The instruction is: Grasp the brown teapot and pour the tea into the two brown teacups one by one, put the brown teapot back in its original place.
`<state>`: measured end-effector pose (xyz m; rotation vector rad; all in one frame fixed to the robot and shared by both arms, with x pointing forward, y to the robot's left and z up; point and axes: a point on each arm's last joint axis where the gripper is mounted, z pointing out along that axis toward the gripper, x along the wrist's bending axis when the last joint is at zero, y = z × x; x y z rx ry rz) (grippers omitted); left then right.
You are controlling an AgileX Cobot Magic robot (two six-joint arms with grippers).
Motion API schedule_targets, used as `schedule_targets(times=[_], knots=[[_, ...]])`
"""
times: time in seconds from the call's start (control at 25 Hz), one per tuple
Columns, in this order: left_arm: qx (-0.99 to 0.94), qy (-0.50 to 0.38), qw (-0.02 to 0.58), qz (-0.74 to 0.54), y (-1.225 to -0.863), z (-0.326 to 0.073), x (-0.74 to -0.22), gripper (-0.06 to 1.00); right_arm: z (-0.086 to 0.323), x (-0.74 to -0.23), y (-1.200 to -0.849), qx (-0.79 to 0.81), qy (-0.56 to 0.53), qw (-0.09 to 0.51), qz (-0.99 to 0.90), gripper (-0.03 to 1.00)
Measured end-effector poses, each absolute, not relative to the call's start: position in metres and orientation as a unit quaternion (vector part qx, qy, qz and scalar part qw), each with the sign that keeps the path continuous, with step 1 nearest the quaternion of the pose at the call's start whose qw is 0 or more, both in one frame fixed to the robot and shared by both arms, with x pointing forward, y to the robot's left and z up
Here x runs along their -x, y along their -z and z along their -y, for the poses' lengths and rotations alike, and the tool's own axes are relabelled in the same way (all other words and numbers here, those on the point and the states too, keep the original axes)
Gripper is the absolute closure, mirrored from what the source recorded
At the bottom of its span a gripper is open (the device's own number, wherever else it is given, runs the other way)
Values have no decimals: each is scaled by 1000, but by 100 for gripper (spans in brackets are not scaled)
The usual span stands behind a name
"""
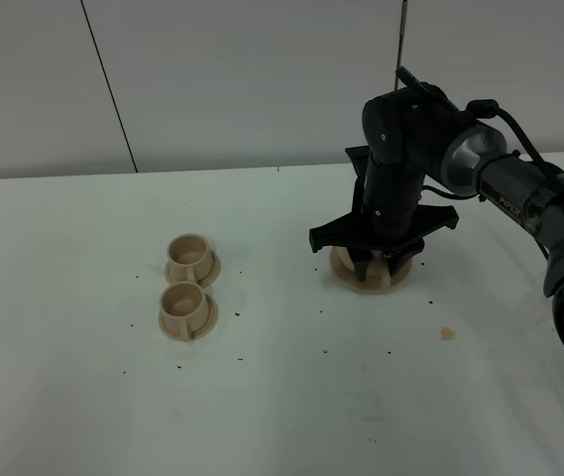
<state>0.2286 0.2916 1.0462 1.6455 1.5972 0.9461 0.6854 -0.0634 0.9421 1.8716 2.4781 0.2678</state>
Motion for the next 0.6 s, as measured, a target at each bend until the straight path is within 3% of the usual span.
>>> schedule_targets(times=[0.6], knots=[[-627,-361,324,-609,-1046,-292,-229,70,63,-686,-926,-602,-71,2,-795,60]])
